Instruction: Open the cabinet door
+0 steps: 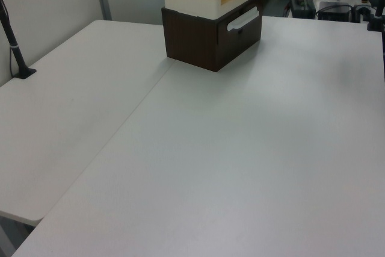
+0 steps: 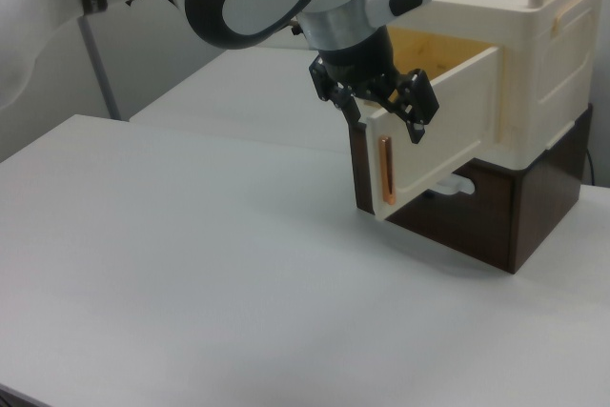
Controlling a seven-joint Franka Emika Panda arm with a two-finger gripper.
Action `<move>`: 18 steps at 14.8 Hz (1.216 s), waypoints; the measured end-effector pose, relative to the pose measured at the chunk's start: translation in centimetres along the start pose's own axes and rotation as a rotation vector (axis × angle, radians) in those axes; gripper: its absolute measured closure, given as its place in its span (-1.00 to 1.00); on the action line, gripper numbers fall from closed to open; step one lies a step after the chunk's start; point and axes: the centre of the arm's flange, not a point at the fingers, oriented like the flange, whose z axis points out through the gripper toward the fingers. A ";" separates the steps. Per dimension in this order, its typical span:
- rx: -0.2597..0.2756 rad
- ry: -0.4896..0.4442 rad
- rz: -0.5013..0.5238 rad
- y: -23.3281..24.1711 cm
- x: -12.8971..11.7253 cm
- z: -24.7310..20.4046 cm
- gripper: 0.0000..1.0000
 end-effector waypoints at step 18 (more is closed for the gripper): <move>0.135 -0.064 0.080 -15.0 -0.3 -10.7 -1.00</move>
